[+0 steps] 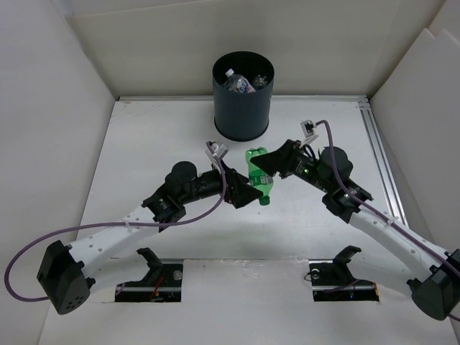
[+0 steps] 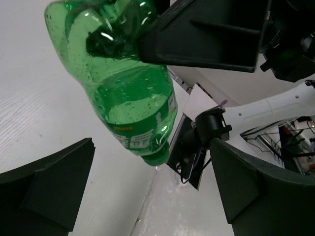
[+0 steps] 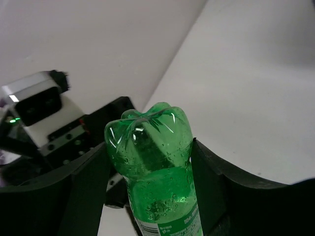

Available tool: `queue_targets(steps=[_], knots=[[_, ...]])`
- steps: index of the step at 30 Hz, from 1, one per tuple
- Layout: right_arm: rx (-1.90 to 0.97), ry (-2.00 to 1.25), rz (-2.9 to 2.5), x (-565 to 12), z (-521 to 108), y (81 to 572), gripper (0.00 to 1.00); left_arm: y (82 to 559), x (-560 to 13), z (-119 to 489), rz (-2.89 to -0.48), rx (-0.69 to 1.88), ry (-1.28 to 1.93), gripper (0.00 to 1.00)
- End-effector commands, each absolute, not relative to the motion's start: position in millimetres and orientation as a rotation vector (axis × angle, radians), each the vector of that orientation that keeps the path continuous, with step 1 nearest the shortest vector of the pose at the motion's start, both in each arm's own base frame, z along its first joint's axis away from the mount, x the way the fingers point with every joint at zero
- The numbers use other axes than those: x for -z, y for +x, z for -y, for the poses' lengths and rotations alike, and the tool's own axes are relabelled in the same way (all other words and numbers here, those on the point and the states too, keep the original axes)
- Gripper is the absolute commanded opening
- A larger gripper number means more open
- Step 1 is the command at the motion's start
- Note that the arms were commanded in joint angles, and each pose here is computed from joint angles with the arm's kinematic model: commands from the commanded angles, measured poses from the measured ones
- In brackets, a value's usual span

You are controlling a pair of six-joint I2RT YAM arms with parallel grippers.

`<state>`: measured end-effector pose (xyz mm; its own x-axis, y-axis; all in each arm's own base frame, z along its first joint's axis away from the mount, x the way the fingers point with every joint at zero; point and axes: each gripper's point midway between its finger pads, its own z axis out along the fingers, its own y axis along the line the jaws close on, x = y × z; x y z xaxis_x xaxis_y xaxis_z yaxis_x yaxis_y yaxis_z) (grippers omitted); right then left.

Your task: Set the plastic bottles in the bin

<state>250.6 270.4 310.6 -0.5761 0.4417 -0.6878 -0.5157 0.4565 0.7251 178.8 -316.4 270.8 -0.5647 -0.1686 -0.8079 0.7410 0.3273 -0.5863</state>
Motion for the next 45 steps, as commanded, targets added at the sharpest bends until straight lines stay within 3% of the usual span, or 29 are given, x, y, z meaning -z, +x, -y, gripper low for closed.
queue_targets(steps=[1,10,14,17,18,19,21,23,24,34,45], knots=[[-1.438,-0.116,-1.545,-370,-281,235,0.00,171,-289,329,-1.647,1.436,0.609,1.00],[-1.585,-0.186,-1.521,-370,-309,216,0.00,186,-294,330,-1.635,1.414,0.518,1.00],[-1.582,-0.173,-1.518,-369,-313,219,0.00,195,-314,320,-1.581,1.376,0.425,0.90],[-1.592,-0.169,-1.510,-371,-313,219,0.00,199,-330,313,-1.526,1.358,0.381,0.56],[-1.590,-0.167,-1.519,-366,-314,220,0.00,198,-335,310,-1.515,1.361,0.363,0.42],[-1.590,-0.167,-1.519,-366,-314,220,0.01,203,-331,308,-1.532,1.341,0.341,0.19],[-1.579,-0.177,-1.515,-366,-314,221,0.26,206,-334,307,-1.535,1.327,0.322,0.07],[-1.569,-0.179,-1.491,-372,-311,219,0.75,213,-333,303,-1.551,1.292,0.280,0.02],[-1.533,-0.163,-1.504,-366,-306,224,1.00,217,-336,301,-1.552,1.274,0.256,0.00],[-0.941,0.237,-1.631,-329,-191,265,1.00,302,-352,294,-1.677,0.903,0.072,0.00],[-0.974,0.127,-1.757,-278,-196,236,1.00,433,-429,285,-1.543,0.625,-0.205,0.00]])
